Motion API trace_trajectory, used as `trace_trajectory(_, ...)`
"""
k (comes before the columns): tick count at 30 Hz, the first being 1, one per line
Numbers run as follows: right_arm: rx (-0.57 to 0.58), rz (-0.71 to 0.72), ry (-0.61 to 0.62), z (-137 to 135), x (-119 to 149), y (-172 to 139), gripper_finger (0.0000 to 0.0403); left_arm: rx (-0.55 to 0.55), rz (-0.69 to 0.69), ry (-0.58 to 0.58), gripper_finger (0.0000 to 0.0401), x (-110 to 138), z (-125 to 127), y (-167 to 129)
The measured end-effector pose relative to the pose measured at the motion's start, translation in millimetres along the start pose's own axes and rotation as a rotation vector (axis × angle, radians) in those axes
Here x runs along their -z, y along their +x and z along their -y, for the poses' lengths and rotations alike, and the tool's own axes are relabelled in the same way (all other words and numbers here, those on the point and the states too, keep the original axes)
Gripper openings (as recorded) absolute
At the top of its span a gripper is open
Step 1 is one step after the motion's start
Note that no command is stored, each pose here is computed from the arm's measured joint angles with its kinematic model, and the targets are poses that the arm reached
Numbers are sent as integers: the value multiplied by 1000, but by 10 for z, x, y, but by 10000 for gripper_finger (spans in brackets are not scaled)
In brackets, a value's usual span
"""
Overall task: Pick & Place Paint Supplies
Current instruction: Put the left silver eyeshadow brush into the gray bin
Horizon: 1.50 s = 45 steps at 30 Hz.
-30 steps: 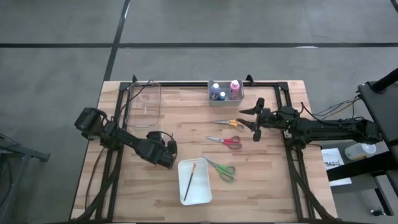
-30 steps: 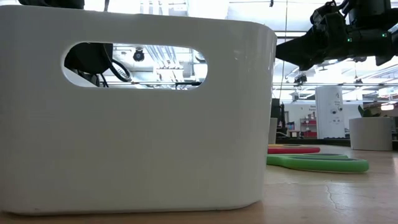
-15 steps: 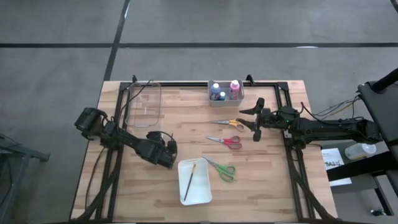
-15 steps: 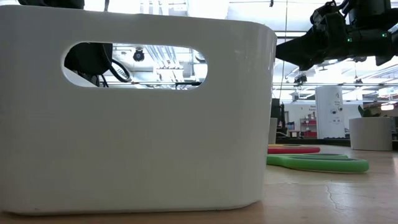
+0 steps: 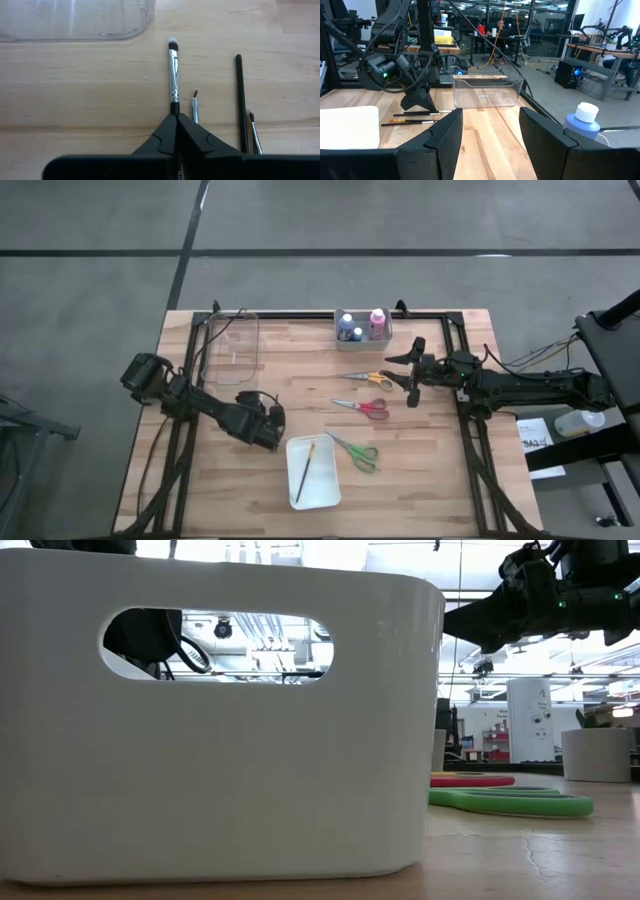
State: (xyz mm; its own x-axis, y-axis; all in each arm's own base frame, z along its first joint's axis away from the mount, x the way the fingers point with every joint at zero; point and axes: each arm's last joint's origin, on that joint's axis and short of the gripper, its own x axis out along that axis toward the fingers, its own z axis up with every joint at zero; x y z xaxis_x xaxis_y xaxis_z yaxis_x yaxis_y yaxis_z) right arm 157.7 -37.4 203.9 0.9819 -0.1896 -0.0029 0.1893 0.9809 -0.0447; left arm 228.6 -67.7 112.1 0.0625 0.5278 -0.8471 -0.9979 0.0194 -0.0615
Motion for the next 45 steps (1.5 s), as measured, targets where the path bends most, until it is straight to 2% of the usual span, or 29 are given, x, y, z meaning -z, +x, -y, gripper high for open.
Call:
trace_trajectory(7,0,0,0,1,0,0,193,8,-18,-7,87,13,15,3)
trace_trajectory(10,1,0,0,1,0,0,193,12,-17,21,101,13,19,3)
trace_trajectory(17,1,0,0,1,0,0,193,15,8,44,104,0,17,6)
trace_trajectory(27,0,0,0,1,0,0,193,13,114,28,104,-100,25,46)
trace_trajectory(38,0,0,0,0,0,0,193,2,138,43,104,-166,21,120)
trace_trajectory(45,0,0,0,0,0,0,193,50,132,12,104,-116,-74,251)
